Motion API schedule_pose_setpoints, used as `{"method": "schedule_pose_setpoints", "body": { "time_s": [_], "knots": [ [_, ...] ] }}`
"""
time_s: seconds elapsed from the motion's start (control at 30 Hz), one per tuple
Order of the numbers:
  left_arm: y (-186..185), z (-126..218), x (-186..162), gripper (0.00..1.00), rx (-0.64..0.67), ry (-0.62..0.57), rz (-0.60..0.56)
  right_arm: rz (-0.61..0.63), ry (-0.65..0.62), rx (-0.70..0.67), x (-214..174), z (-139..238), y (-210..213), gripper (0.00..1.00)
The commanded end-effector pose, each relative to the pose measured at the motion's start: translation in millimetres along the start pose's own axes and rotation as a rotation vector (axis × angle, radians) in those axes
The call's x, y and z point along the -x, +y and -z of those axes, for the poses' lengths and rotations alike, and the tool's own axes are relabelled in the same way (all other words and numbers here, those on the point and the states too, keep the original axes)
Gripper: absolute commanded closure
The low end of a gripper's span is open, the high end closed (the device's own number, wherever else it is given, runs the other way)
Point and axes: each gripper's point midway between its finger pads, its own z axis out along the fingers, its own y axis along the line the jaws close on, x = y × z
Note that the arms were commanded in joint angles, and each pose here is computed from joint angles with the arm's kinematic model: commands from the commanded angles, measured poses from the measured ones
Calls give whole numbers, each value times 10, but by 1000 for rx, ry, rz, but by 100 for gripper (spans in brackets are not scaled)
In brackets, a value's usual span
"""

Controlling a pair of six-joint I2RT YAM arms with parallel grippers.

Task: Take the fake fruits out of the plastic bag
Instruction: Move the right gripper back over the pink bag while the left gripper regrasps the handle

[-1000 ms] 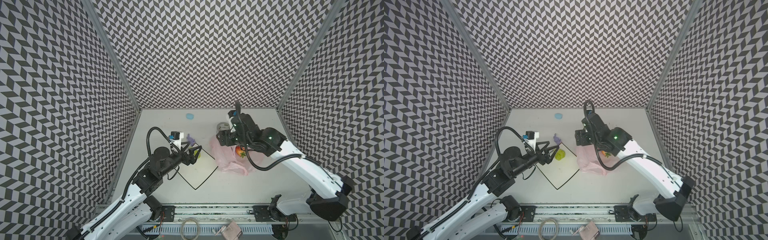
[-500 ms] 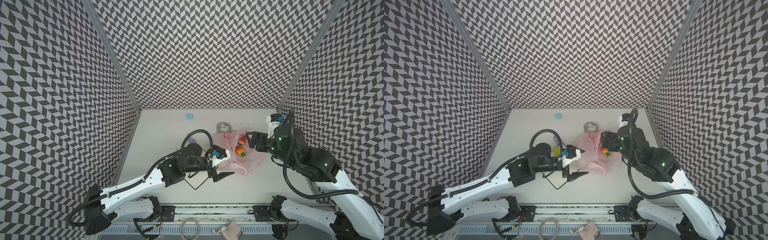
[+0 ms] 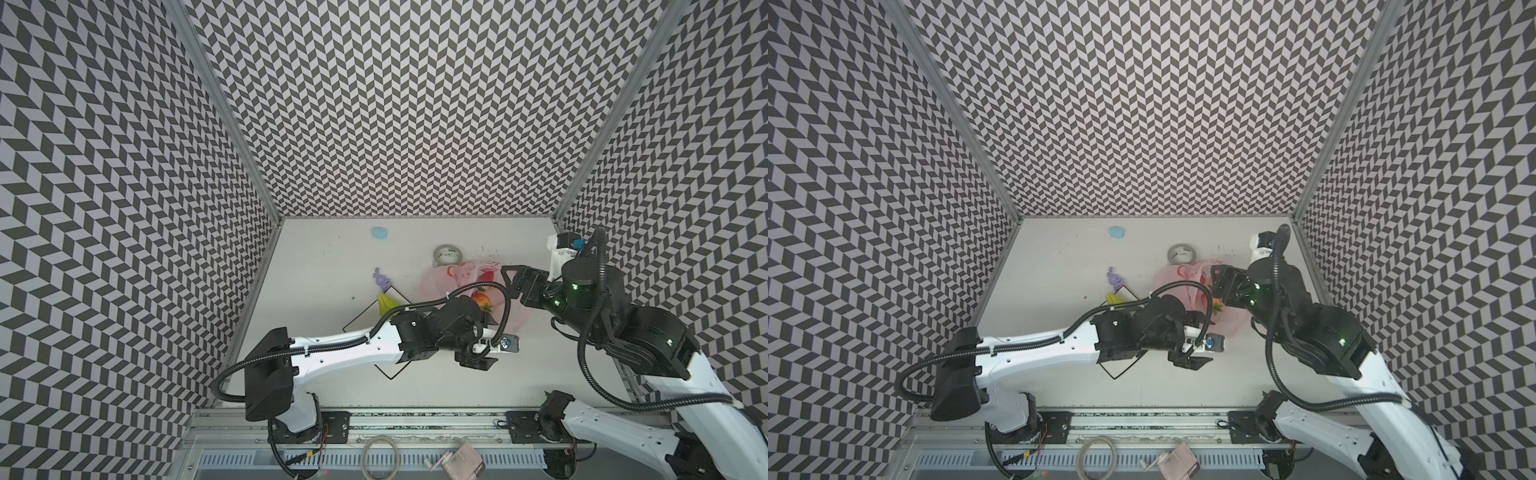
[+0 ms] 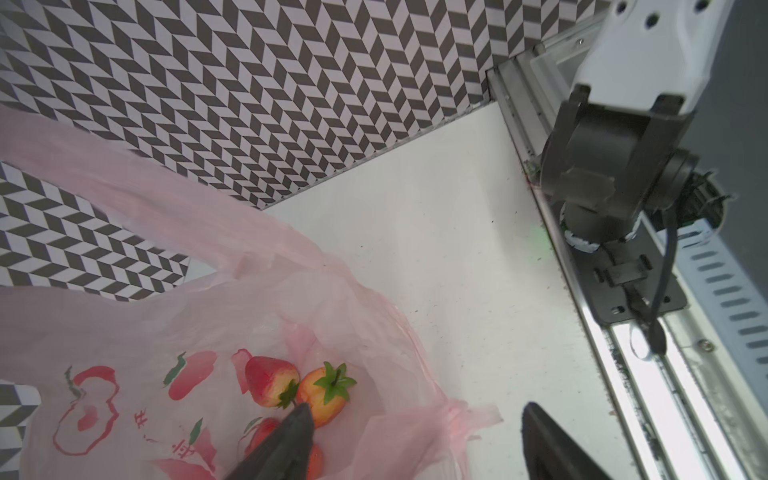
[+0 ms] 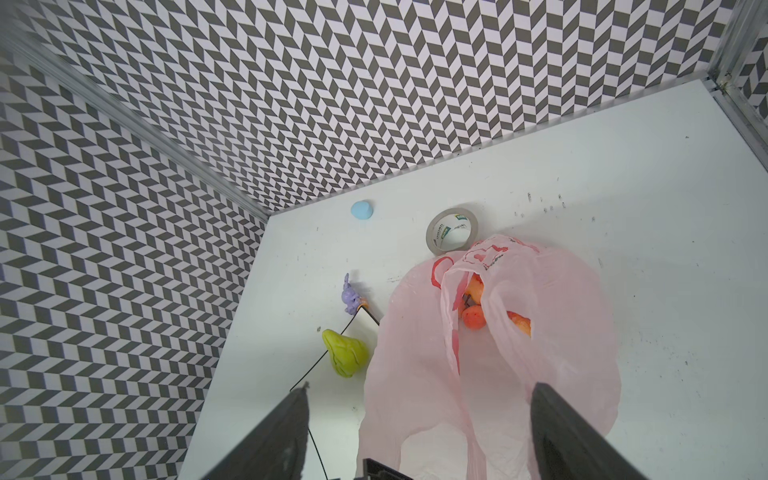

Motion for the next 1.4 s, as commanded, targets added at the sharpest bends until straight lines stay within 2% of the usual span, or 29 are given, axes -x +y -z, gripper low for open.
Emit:
{"method": "schedule_pose_setpoints", "body": {
  "time_s": [0.0, 0.2, 0.3, 0.43, 0.6, 0.77, 0.9, 1.0, 1.1, 1.17, 1.27, 1.37],
  "knots": [
    [66, -1, -70, 32, 29, 73, -64, -24, -41, -12, 81, 63, -52, 18],
    [17, -74, -231, 54, -1, 148, -87, -18, -49, -13, 93, 85, -67, 19],
    [50, -75, -202, 74, 11, 147, -83, -12, -53, -14, 99, 102, -79, 18],
    [194, 59, 21, 100, 79, 57, -31, -14, -64, -20, 129, 160, -109, 19],
    [477, 459, 351, 100, 259, -147, 95, -12, -86, -20, 172, 218, -133, 18],
    [804, 1008, 433, 100, 493, -370, 361, 14, -106, 2, 244, 212, -55, 18],
    [1001, 1459, 210, 100, 665, -540, 678, 98, -105, 73, 318, 168, 174, 19],
    [1049, 1662, -68, 100, 751, -620, 899, 206, -61, 190, 279, 91, 483, 22],
    [1015, 1726, -274, 100, 778, -661, 1041, 322, 4, 337, 152, 24, 817, 26],
    [999, 1752, -375, 100, 798, -666, 1098, 368, 51, 378, 51, -61, 922, 29],
    [973, 1795, -607, 100, 847, -681, 1247, 420, 120, 379, -147, -246, 938, 34],
    [930, 1801, -802, 100, 877, -687, 1379, 415, 177, 364, -390, -413, 851, 38]
  ]
}}
